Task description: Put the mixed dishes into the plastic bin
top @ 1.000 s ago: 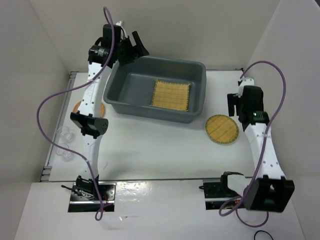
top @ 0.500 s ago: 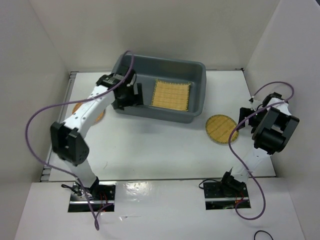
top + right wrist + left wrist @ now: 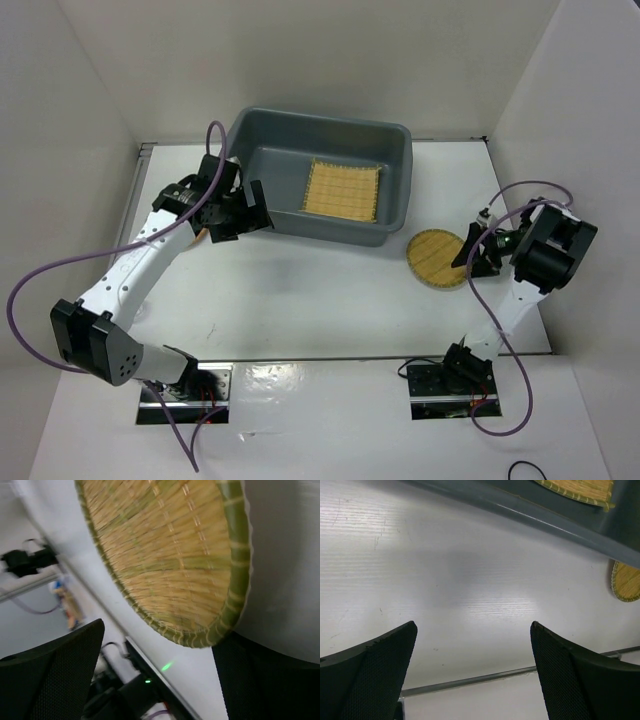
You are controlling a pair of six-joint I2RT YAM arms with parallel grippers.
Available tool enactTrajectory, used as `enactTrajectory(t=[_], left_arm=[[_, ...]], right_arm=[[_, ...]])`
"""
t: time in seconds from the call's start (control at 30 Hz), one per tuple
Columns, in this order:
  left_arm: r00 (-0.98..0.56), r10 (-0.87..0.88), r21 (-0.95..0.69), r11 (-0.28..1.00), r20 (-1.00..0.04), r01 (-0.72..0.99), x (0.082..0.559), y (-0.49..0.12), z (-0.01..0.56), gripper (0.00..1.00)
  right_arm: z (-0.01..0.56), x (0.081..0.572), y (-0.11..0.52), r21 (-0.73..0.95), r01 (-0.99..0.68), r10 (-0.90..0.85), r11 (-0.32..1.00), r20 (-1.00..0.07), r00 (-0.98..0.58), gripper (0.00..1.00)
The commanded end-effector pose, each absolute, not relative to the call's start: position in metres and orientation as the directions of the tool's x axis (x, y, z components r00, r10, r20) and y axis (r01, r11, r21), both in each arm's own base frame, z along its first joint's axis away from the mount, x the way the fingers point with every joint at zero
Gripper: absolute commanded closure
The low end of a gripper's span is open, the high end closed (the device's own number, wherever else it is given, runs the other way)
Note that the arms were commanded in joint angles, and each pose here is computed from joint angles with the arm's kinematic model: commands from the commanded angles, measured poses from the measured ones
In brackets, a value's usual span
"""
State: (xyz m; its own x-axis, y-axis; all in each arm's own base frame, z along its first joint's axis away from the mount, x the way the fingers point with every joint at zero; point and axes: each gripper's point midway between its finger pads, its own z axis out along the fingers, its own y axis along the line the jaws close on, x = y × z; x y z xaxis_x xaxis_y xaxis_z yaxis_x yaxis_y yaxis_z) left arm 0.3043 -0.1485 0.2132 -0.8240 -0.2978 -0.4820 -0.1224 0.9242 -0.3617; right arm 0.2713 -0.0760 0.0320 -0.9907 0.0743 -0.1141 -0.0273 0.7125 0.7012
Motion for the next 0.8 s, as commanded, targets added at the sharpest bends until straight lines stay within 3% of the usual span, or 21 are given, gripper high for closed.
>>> enactTrajectory(t=[0.0,0.1,0.13,0.23,0.27,0.47,0.77], left_arm=[[-0.808,-0.331,-0.414,0.902,-0.488,-0.12,0.306,-0.155,0.224,0.0],[-0.808,-0.337,-0.42,0.899,-0.484,-0.124,0.306,-0.154,0.224,0.0],[-0.808,-0.337,-0.42,0.899,-0.484,-0.124,0.306,-0.154,0.224,0.0],[-0.8,-0.346,-0.424,0.897,-0.49,-0.128,0.309,-0.152,0.225,0.0],[-0.799,-0.352,-0.432,0.893,-0.487,-0.13,0.311,-0.151,0.224,0.0],[-0.805,-0.348,-0.429,0.894,-0.481,-0.131,0.318,-0.151,0.217,0.0],[-0.806,-0.352,-0.436,0.89,-0.476,-0.131,0.325,-0.15,0.214,0.0]], right_arm=[[-0.018,0.261,-0.07,0.756,-0.058,-0.002,0.652,-0.075,-0.997,0.11],[-0.019,0.27,-0.072,0.764,-0.051,0.018,0.643,-0.083,-0.996,0.33],[-0.022,0.273,-0.073,0.757,-0.035,0.037,0.652,-0.079,-0.996,0.6],[-0.018,0.278,-0.079,0.723,-0.047,0.045,0.689,-0.107,-0.993,0.97],[-0.016,0.277,-0.086,0.697,-0.026,0.061,0.717,-0.1,-0.993,1.0],[0.058,0.29,-0.109,0.532,-0.152,0.012,0.833,-0.291,-0.957,1.0],[0.25,0.35,-0.124,0.193,-0.314,-0.103,0.93,-0.683,-0.723,1.0]])
